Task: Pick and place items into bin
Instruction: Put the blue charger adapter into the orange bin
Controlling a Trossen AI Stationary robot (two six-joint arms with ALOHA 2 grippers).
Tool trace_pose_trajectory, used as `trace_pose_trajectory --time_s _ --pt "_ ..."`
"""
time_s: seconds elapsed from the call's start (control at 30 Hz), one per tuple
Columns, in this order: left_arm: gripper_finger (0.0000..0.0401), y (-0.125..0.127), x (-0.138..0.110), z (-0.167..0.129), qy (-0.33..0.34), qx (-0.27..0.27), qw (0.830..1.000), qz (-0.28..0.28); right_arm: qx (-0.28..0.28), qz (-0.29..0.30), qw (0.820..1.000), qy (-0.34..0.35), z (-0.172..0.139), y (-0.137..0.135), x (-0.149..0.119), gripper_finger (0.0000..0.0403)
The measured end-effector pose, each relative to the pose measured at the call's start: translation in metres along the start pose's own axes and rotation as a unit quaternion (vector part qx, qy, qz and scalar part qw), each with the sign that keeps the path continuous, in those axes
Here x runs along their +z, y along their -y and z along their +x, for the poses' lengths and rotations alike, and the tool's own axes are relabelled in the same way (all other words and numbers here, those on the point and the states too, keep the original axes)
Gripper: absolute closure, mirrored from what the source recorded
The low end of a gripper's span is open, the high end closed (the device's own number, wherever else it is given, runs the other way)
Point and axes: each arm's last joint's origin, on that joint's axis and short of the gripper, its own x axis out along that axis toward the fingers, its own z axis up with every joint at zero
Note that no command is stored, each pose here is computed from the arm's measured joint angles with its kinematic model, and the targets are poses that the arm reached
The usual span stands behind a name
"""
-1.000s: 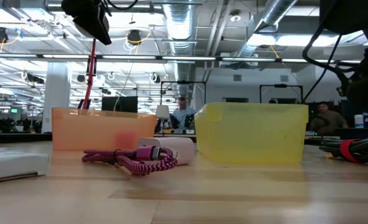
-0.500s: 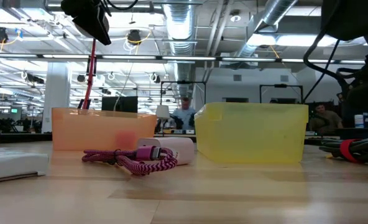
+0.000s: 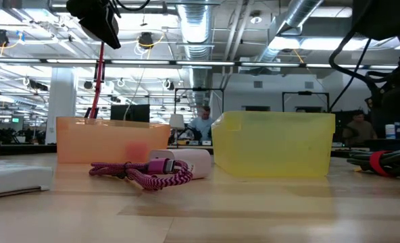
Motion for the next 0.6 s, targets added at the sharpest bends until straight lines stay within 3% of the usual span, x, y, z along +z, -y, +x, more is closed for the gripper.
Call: trace_pose_trajectory --time_s 0.13,0.37,0.5,0.6 --pt "0.0145 0.0 0.0 0.0 0.0 0.0 1.0 -0.002 0.004 -0.011 1.0 -0.001 -0.002 0.0 -0.002 0.0258" --pt "0.0145 0.0 0.0 0.0 0.0 0.0 1.0 -0.012 0.059 -0.09 0.994 -0.004 -0.027 -0.006 -0.011 0.0261" --pt "0.0145 0.0 0.0 0.0 0.002 0.0 1.0 -0.021 0.113 -0.122 0.986 0.017 -0.05 -0.006 -0.016 0.0266" --pt "0.0145 0.0 0.0 0.0 0.002 0.0 1.0 -0.023 0.172 -0.153 0.971 0.069 -0.072 -0.007 -0.019 0.0258"
